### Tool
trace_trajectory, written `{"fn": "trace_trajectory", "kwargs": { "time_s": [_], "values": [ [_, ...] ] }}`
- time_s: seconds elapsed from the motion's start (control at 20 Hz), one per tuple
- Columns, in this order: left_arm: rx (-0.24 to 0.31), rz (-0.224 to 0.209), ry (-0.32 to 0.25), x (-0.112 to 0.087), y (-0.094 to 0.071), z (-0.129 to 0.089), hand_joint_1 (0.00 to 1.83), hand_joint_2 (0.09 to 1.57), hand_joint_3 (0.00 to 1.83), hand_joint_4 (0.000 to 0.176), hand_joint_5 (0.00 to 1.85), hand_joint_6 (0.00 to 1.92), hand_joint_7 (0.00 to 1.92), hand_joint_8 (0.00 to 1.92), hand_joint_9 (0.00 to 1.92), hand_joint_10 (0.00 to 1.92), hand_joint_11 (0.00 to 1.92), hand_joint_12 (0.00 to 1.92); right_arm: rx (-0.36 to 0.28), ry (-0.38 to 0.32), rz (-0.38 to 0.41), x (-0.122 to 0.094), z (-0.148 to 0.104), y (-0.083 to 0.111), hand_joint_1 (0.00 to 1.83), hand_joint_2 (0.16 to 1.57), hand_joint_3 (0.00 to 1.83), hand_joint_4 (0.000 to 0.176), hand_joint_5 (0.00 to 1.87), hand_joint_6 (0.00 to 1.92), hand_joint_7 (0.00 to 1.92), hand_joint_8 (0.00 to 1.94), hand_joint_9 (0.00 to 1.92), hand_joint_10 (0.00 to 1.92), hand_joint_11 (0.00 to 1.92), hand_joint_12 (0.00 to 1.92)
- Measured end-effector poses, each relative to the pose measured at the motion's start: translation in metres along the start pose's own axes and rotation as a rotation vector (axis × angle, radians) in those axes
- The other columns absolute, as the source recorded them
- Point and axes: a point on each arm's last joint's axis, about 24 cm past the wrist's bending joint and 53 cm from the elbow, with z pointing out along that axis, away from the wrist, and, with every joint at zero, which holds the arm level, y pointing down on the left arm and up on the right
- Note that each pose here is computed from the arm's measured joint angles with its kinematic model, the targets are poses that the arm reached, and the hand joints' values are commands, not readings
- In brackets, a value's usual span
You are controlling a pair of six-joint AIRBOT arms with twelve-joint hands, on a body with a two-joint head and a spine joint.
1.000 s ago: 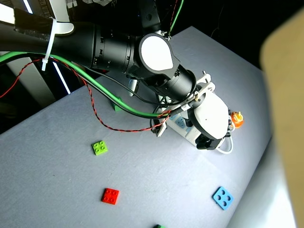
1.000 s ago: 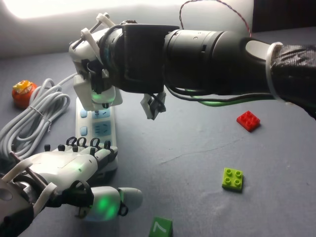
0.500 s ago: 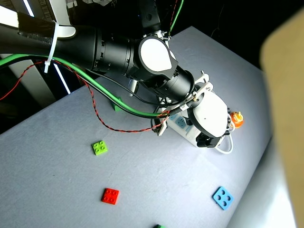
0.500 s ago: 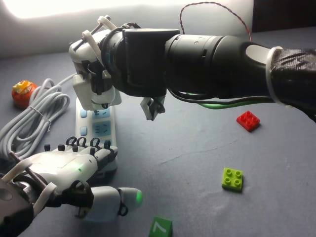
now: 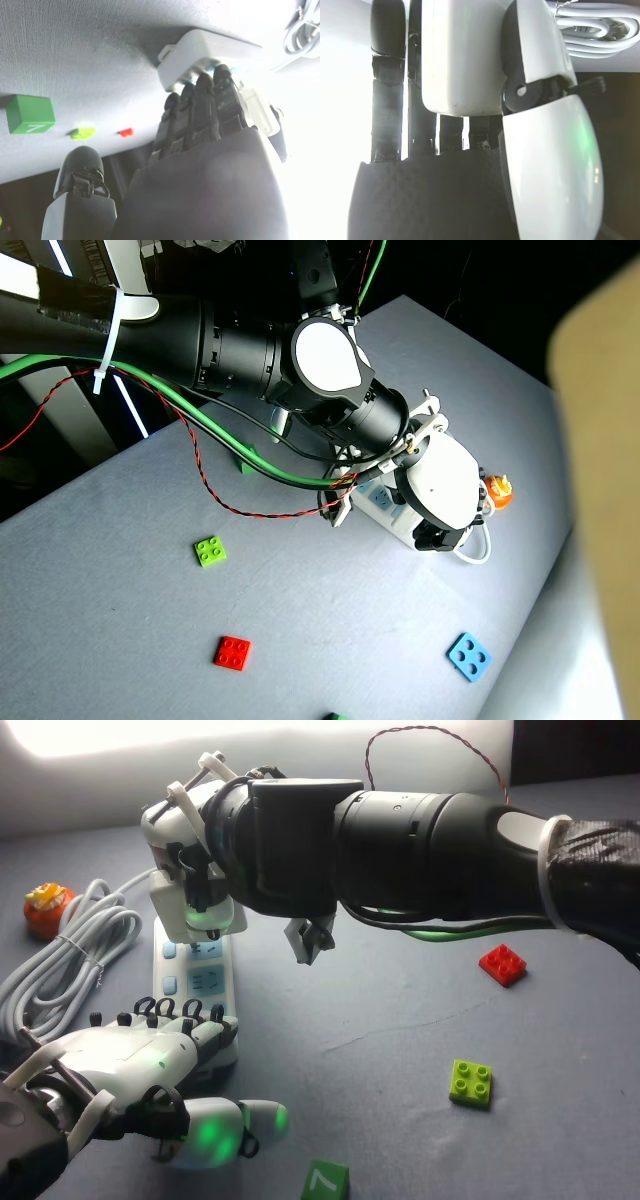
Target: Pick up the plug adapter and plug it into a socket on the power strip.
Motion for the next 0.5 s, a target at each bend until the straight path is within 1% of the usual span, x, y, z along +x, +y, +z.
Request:
{"fn": "trace_trajectory", "kwargs": {
  "time_s": [0.05, 0.15, 0.3, 0.5],
  "values": [
    [0.000, 0.000, 0.000, 0.0001, -0.0001, -0.0001, 0.00, 1.18, 0.00, 0.000, 0.00, 0.00, 0.01, 0.00, 0.00, 0.00, 0.00, 0.00, 0.003, 0.007, -0.005, 0.0019, -0.0002, -0.0005, 1.24, 1.09, 0.00, 0.000, 0.95, 0.95, 1.14, 0.81, 1.34, 0.01, 0.83, 0.95],
    [0.000, 0.000, 0.001, 0.0002, -0.0001, -0.0001, 0.00, 1.18, 0.00, 0.000, 0.00, 0.00, 0.00, 0.00, 0.00, 0.00, 0.00, 0.00, 0.021, 0.029, 0.010, 0.0070, -0.0004, -0.0042, 1.24, 1.09, 0.00, 0.000, 0.96, 0.94, 1.14, 0.81, 1.34, 0.01, 0.83, 0.95],
    [0.001, 0.000, 0.001, 0.0003, -0.0003, -0.0001, 0.00, 1.18, 0.00, 0.000, 0.00, 0.00, 0.01, 0.00, 0.00, 0.00, 0.00, 0.00, 0.033, 0.029, 0.014, 0.0069, -0.0005, -0.0069, 1.25, 1.08, 0.00, 0.000, 0.96, 0.94, 1.16, 0.79, 1.34, 0.01, 0.85, 0.93],
    [0.001, 0.000, 0.001, 0.0004, -0.0003, -0.0001, 0.00, 1.18, 0.00, 0.000, 0.00, 0.00, 0.02, 0.00, 0.00, 0.00, 0.00, 0.00, 0.033, 0.029, 0.015, 0.0070, -0.0005, -0.0069, 1.24, 1.10, 0.00, 0.000, 0.92, 1.00, 1.13, 0.84, 1.32, 0.00, 0.82, 0.92]
  ]
}}
